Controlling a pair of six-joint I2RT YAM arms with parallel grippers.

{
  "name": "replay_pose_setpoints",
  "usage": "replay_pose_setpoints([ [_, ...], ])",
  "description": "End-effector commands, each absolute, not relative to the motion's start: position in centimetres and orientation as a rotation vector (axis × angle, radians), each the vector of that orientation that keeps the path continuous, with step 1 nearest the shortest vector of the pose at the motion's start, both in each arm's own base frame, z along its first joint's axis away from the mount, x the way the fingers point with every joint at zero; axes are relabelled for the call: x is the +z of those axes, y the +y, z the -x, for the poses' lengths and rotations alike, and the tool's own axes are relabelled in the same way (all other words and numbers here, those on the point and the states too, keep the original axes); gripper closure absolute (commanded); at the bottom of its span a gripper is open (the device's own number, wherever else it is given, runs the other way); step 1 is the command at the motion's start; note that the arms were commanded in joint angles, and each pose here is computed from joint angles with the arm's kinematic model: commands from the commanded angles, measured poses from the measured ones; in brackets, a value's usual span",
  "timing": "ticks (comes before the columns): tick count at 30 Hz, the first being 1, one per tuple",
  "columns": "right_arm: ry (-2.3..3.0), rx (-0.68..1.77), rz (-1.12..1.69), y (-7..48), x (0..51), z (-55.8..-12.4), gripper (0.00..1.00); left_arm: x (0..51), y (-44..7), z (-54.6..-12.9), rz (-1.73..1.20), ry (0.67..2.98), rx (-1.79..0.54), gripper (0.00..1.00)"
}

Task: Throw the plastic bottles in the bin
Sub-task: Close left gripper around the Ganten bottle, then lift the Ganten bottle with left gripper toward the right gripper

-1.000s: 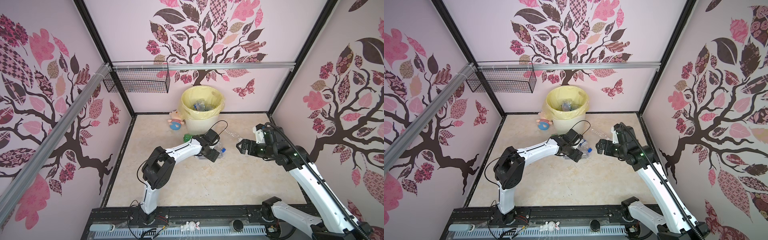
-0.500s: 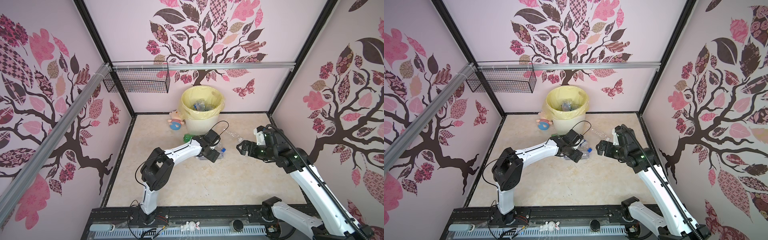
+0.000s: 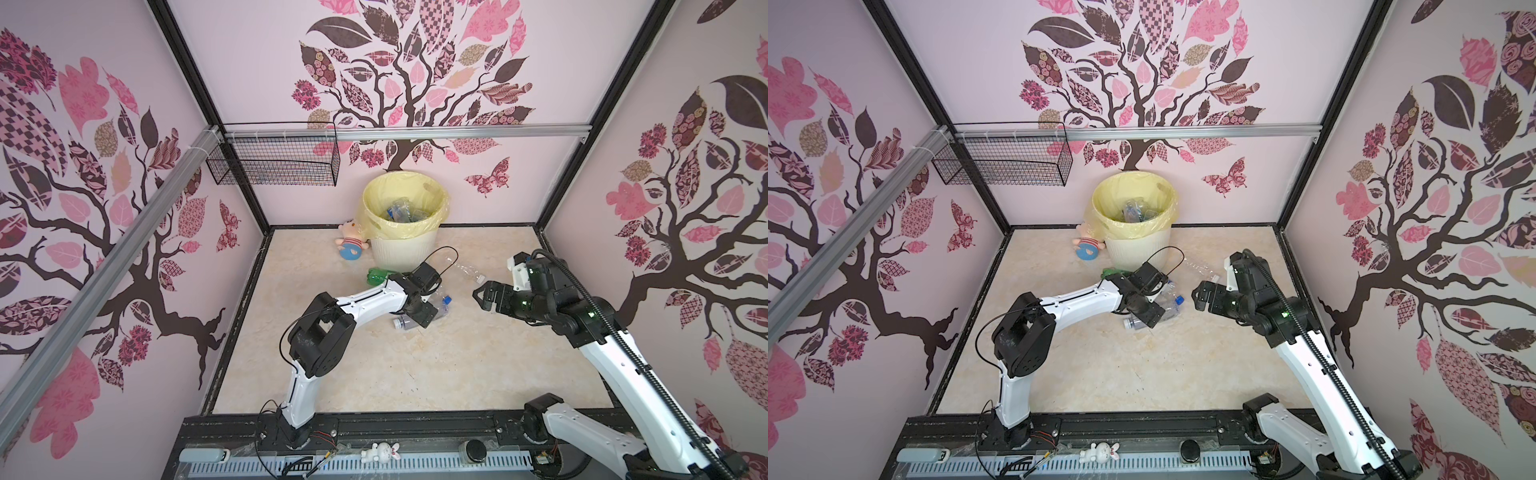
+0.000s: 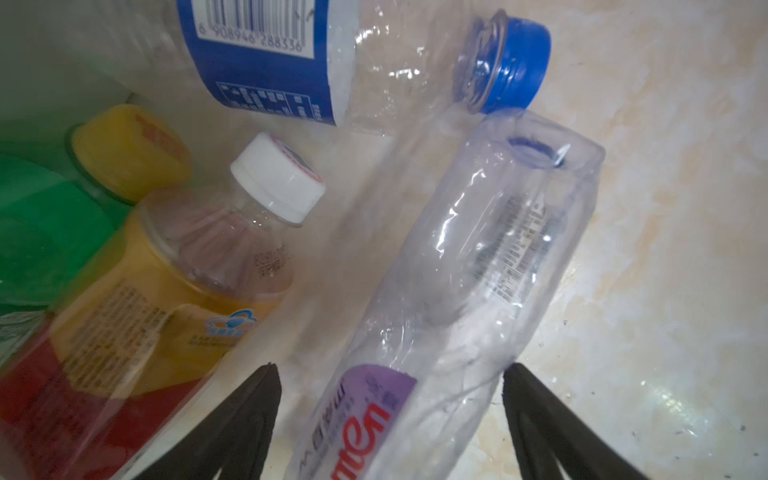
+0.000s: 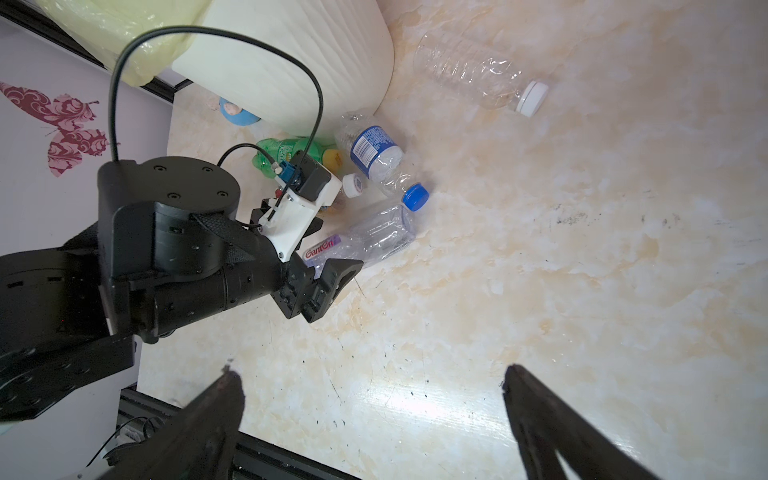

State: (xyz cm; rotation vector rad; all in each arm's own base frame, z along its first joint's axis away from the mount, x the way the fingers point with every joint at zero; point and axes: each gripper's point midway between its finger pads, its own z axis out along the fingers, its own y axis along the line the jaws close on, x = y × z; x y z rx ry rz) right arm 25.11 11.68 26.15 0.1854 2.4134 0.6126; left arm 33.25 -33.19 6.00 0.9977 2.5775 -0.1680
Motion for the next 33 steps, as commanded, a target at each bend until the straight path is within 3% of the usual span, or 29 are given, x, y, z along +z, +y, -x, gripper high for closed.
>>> replay_pose_setpoints([
  [1,2.412,0.630,-0.208,11.7,25.9,-25.1,0.00,5.0,-33.1,-32.5,-1.000,2.603,-0.181,0.15],
  [12,2.406,0.670,-0.218,12.4,25.4,-26.1,0.00,3.1,-32.0,-29.0,-0.986,2.679,-0.225,0.22],
  [19,2.418,0.701,-0.215,13.1,24.8,-26.7,0.00,3.4,-31.4,-28.0,-0.952,2.697,-0.250,0.41],
  [22,2.420,0.717,-0.224,13.4,24.7,-27.1,0.00,4.4,-31.4,-27.9,-0.933,2.685,-0.272,0.50],
  [33,2.417,0.770,-0.274,14.2,24.9,-28.3,0.00,13.2,-34.4,-27.4,-0.700,2.596,-0.631,0.54],
])
